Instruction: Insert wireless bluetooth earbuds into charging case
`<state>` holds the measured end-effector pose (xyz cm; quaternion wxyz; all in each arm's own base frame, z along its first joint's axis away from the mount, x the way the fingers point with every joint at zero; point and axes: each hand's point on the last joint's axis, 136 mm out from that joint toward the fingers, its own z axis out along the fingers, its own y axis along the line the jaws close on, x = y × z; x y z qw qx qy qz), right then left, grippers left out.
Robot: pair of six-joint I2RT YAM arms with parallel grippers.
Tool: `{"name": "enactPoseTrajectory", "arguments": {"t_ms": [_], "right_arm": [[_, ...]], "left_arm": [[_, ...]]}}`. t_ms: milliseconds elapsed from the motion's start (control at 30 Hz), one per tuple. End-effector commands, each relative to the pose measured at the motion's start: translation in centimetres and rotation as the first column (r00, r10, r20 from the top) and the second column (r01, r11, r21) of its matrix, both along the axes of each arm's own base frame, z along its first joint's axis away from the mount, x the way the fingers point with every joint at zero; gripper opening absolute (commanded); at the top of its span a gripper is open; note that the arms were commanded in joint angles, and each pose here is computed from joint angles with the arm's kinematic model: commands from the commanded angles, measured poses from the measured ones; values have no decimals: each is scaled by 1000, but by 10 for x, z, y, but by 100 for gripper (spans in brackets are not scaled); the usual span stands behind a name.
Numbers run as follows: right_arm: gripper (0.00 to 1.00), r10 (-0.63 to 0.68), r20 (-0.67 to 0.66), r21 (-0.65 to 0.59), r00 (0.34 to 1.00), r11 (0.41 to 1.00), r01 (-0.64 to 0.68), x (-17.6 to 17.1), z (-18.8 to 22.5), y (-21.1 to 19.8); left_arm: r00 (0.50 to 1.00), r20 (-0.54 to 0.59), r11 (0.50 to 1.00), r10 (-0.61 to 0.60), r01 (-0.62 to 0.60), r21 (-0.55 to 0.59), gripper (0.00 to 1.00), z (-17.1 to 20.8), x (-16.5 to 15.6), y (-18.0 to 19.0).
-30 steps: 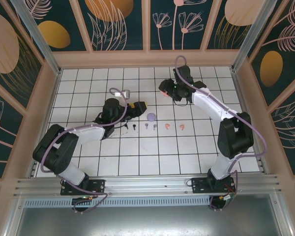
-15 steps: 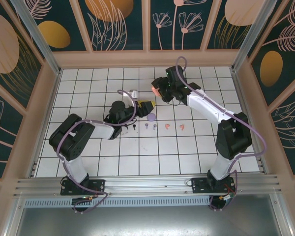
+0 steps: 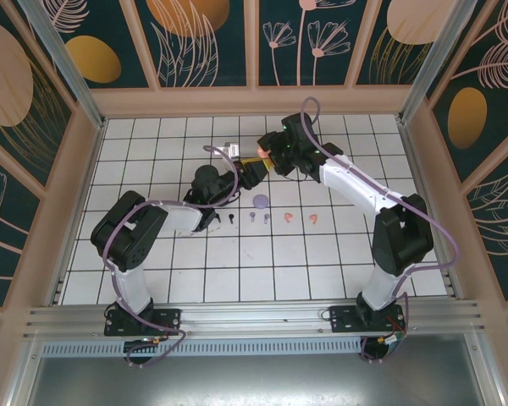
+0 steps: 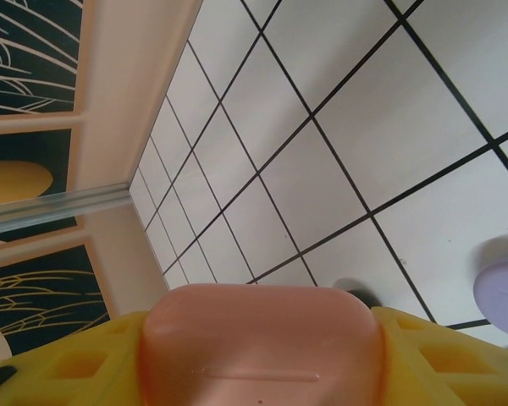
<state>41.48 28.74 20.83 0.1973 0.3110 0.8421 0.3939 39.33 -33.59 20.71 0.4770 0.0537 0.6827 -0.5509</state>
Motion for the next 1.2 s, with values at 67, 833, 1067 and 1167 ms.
{"name": "enactPoseTrajectory", "arguments": {"t_ms": [67,833,1067,1167], "right_arm": [[42,4,69,55,998,998,-8,-8,33,7],[42,2,69,48,998,999,-5,-15,31,3],[42,9,70,60,997,998,-13,-14,31,5],[42,9,73,63,997,998,-13,-15,33,5]], "left_arm": [[999,52,1000,15,-15,-3,51,9,9,-4],[991,117,997,72,-72,-2,43,31,14,5],[991,120,998,63,-63,-2,30,32,16,2],[991,117,998,58,-58,-7,25,31,15,1]]}}
